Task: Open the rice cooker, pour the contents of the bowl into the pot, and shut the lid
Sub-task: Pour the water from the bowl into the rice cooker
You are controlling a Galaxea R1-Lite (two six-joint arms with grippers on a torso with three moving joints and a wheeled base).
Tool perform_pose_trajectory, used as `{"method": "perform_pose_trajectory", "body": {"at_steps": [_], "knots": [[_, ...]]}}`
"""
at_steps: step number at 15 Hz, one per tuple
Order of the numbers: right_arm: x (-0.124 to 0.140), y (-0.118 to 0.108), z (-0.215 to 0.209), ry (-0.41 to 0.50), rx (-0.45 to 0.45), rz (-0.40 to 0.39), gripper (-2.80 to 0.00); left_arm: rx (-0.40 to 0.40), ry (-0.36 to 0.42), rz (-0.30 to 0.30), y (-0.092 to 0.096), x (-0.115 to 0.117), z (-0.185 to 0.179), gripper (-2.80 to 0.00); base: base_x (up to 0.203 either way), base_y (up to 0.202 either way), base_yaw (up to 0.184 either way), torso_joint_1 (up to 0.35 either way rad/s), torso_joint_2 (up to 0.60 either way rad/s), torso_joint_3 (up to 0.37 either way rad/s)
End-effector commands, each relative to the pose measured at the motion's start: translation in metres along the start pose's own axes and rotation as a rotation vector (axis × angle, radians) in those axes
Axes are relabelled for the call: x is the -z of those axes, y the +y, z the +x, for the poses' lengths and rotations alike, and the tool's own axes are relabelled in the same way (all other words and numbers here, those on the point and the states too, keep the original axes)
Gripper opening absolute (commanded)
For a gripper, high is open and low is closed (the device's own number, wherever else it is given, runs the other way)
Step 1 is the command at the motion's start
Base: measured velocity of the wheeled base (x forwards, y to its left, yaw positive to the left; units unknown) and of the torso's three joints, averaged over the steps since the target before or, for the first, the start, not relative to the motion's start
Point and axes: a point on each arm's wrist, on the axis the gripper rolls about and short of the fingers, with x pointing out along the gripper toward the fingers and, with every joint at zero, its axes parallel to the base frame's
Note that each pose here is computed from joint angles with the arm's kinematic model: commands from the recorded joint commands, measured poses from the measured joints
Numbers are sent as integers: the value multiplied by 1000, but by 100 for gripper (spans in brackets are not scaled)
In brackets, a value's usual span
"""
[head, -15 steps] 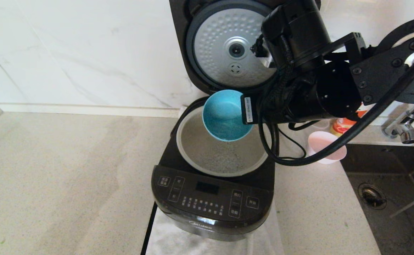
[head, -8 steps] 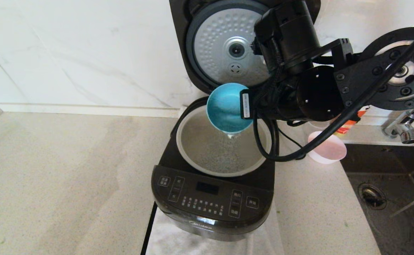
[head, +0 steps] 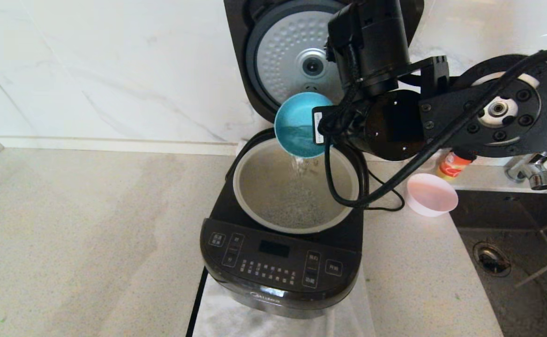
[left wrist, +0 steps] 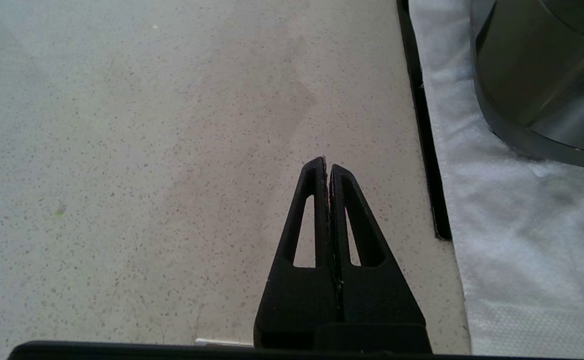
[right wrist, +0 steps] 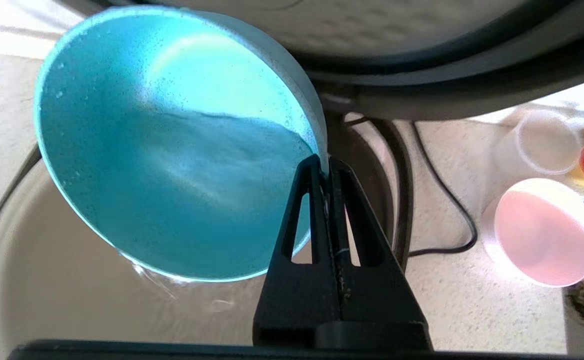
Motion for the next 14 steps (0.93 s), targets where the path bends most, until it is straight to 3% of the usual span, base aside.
{"method": "perform_pose_trajectory", "body": {"at_steps": [1,14], "knots": [[6,6,7,-2,18,-5,-280,0,2,1,0,0,0,-280,0,0,0,0,0,0],[24,31,0,-127,87,5,-280,0,2,1,0,0,0,-280,0,0,0,0,0,0]]}}
